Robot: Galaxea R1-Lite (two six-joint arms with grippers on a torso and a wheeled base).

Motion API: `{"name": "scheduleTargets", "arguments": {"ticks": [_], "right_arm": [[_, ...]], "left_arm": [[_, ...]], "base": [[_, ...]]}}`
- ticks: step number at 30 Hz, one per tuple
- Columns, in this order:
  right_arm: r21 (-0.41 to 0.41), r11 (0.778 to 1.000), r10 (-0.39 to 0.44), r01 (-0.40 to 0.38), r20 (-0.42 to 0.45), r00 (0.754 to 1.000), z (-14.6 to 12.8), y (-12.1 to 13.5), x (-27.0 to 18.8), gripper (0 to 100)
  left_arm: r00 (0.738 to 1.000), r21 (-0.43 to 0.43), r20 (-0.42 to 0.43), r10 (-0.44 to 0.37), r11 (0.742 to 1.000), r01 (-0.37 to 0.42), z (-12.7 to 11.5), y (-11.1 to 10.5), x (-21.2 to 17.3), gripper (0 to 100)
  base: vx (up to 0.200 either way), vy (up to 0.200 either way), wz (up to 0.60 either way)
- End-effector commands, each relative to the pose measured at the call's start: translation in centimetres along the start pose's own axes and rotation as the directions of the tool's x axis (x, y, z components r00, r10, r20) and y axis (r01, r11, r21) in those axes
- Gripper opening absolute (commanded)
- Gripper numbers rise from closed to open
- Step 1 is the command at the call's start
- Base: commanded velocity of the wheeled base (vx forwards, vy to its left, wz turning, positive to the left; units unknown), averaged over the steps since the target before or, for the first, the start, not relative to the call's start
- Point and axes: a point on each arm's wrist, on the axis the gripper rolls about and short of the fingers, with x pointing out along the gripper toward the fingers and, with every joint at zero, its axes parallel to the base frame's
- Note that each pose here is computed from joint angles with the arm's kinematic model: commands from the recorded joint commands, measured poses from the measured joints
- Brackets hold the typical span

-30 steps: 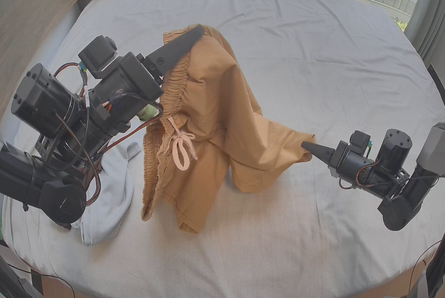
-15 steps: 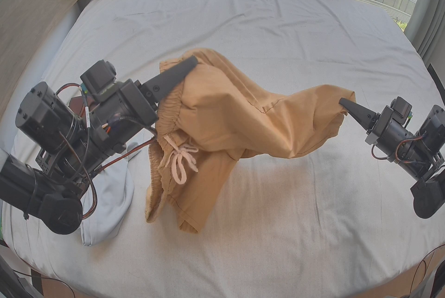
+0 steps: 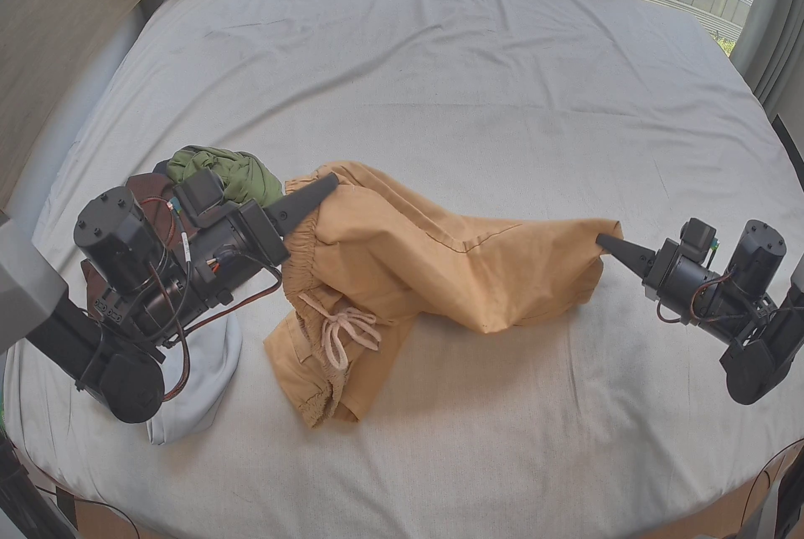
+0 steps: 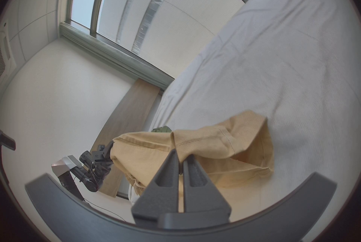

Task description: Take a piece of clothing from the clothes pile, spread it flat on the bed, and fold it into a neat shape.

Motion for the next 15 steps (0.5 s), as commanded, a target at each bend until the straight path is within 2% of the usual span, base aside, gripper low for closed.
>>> {"name": "scheduleTargets", "arguments": {"ticks": [1,7,15], "right_arm": [[0.058,0.997,-0.053,0.057,-0.077,0.996,-1.8,-2.5,0.0,0],[0.087,0.994,-0.06,0.072,-0.142,0.988,-3.0,-3.7,-0.8,0],[0.033,0.993,-0.1,0.11,-0.226,0.969,-5.2,-5.6,-1.3,0]], "left_arm": [[0.998,-0.017,-0.039,0.039,0.999,-0.039,-1.5,1.6,0.3,0],[0.998,-0.007,-0.029,0.052,0.999,-0.052,-1.2,2.1,0.1,0],[0.998,0.008,0.0,0.064,0.998,-0.064,-0.4,2.9,0.3,0]], "base": [[0.0,0.0,0.0],[0.0,0.0,0.0],[0.0,0.0,0.0]]}}
